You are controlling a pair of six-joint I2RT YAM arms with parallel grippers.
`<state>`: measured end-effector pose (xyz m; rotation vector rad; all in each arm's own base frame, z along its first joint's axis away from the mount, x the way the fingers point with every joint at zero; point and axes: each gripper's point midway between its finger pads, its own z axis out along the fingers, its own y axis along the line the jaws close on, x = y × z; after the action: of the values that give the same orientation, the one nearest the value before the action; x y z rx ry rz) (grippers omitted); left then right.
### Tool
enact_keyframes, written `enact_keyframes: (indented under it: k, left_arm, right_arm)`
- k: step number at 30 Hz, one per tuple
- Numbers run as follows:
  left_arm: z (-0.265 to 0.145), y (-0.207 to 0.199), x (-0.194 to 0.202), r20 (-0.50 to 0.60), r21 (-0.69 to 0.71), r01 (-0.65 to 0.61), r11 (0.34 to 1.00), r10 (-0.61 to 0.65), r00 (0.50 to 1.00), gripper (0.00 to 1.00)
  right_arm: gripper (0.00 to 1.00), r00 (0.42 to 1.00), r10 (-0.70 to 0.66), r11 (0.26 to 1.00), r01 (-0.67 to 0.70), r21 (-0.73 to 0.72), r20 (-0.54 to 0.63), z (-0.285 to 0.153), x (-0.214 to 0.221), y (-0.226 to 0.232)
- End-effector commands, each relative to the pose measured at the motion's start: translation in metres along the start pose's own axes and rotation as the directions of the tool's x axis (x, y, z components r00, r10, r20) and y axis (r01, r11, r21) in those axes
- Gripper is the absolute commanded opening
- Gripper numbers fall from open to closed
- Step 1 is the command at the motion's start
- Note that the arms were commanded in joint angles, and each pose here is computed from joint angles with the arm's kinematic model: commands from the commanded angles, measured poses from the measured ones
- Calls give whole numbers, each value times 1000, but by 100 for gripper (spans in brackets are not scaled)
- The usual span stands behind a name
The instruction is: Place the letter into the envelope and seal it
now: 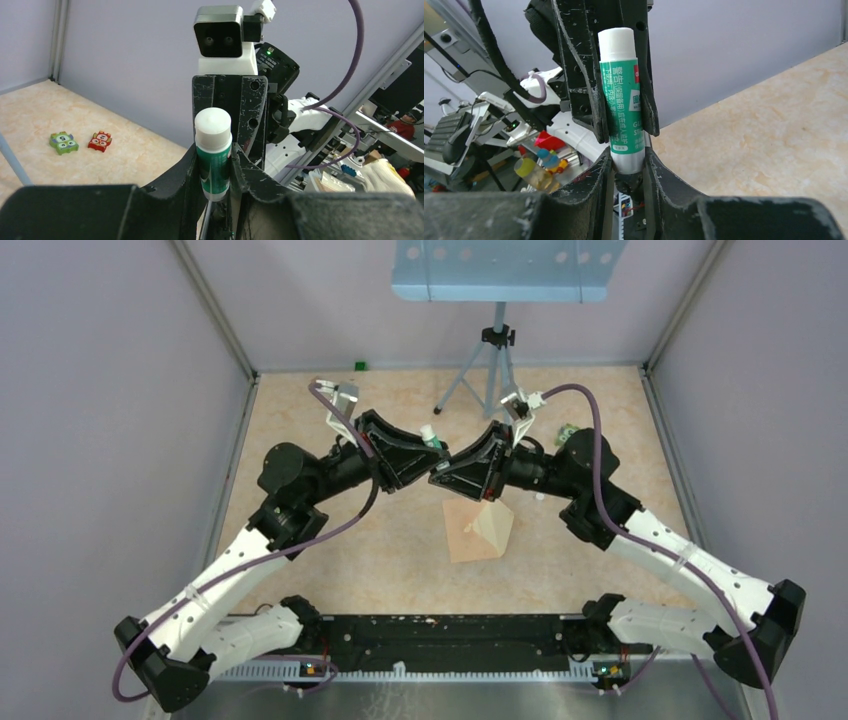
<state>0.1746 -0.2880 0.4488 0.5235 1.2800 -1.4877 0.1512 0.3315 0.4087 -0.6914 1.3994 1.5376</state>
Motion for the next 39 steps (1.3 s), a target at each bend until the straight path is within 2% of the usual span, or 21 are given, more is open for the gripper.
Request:
enact_keyframes:
  k: [1, 4, 5, 7, 9, 14, 17, 19, 23, 33, 36, 39]
  left_arm:
    - [-2, 5, -13, 55, -32, -63, 998, 65, 996, 0]
    - [-1, 25, -18, 61, -152, -35, 988, 44, 997, 0]
    - [0, 34, -20, 63, -208, -18, 978, 32, 997, 0]
    - [-1, 53, -23, 55, -316, 2, 949, 16, 998, 0]
    - [-2, 70, -23, 44, -409, 24, 912, -6, 999, 0]
    - [2, 93, -17, 25, -514, 82, 854, -81, 996, 0]
    - [5, 104, -9, 17, -547, 110, 830, -120, 993, 0]
    - [5, 111, -5, 15, -567, 122, 814, -139, 990, 0]
    - [7, 119, 2, 20, -592, 148, 792, -169, 985, 0]
    - [8, 128, 10, 36, -608, 186, 772, -207, 978, 0]
    - [8, 128, 11, 40, -607, 191, 772, -210, 977, 0]
    - [7, 126, 9, 43, -599, 190, 778, -205, 978, 0]
  right_arm:
    - [29, 995, -92, 993, 94, -68, 36, -10, -23, 30]
    - [62, 984, -177, 975, 173, 141, 19, -21, -26, -3]
    - [69, 977, -212, 955, 203, 217, 16, -26, -29, -14]
    - [76, 965, -259, 893, 256, 370, -42, -39, -25, -43]
    - [78, 950, -299, 821, 304, 483, -88, -50, -22, -64]
    - [78, 897, -398, 600, 412, 686, -192, -65, -23, -100]
    - [75, 860, -444, 487, 468, 737, -253, -65, -23, -113]
    - [75, 837, -471, 444, 498, 745, -279, -60, -24, -117]
    - [75, 817, -492, 425, 527, 736, -301, -41, -20, -122]
    - [69, 816, -515, 482, 529, 699, -262, 0, -22, -118]
    - [64, 821, -512, 490, 520, 699, -252, 5, -22, -118]
    - [53, 822, -502, 484, 524, 701, -269, 8, -18, -123]
